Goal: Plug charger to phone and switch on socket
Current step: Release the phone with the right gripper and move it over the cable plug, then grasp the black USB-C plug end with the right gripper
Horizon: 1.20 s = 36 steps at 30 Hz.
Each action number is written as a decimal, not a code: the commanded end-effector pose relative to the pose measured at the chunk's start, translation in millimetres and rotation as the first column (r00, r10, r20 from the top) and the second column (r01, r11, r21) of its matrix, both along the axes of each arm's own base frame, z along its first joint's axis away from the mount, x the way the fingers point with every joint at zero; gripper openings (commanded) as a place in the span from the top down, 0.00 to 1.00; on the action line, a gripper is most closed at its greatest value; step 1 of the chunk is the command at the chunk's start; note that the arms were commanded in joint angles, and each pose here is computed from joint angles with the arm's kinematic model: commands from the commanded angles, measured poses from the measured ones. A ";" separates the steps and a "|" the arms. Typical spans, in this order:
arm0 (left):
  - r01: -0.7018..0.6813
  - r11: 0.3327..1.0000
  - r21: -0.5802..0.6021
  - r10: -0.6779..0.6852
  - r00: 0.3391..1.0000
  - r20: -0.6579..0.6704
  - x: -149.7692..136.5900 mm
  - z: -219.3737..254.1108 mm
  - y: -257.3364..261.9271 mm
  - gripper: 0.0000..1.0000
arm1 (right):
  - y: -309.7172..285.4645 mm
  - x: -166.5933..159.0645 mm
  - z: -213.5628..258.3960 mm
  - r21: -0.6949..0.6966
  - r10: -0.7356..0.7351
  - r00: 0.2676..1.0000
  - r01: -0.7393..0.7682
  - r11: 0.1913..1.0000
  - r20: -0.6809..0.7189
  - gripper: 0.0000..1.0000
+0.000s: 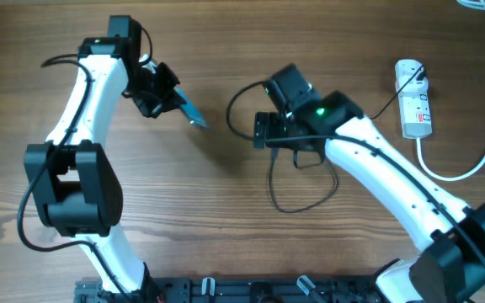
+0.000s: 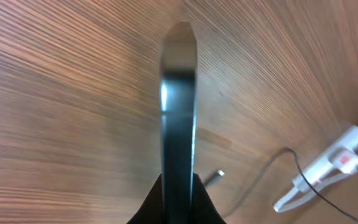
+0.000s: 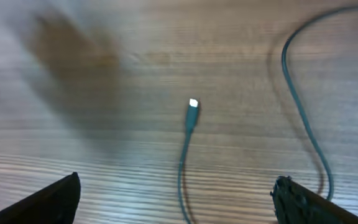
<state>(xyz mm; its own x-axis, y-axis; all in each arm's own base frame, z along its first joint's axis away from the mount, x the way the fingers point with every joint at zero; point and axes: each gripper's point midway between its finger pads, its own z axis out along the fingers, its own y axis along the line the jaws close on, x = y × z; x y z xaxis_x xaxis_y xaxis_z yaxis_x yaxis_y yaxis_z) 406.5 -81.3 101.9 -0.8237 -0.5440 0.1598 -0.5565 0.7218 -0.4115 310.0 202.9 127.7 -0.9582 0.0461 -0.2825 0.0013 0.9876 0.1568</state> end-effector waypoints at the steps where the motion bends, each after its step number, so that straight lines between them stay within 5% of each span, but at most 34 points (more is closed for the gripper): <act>1: -0.002 0.992 0.123 -0.003 0.999 0.039 1.8 3.6 25.4 0.96 | -0.3 -8.7 -25.3 0.021 -0.025 0.999 0.025 0.999 -0.041 0.12; 8: -0.002 0.992 0.126 -0.002 1.000 0.029 -0.3 3.1 26.0 0.96 | 18.9 -21.2 -58.5 0.096 0.021 0.987 -0.006 0.995 -0.157 0.13; 21: -0.001 0.992 0.126 -0.002 1.000 0.026 -1.1 3.0 26.0 0.96 | 16.6 -26.4 -119.3 0.008 -0.034 0.953 0.038 0.999 -0.301 0.16; 36: -0.001 0.992 0.126 -0.002 1.000 0.026 -1.1 3.0 25.8 0.96 | 21.5 6.0 -84.5 -0.019 -0.027 0.977 0.023 1.000 -0.214 0.17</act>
<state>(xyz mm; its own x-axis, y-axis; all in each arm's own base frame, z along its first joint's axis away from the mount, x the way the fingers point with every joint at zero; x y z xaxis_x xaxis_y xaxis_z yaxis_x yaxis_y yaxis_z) 404.4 -57.1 93.7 -0.8178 -0.5670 0.0987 -0.5661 0.7618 -0.3150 301.7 227.8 35.7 -0.9966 0.0784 -0.0252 0.0733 0.9841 0.1615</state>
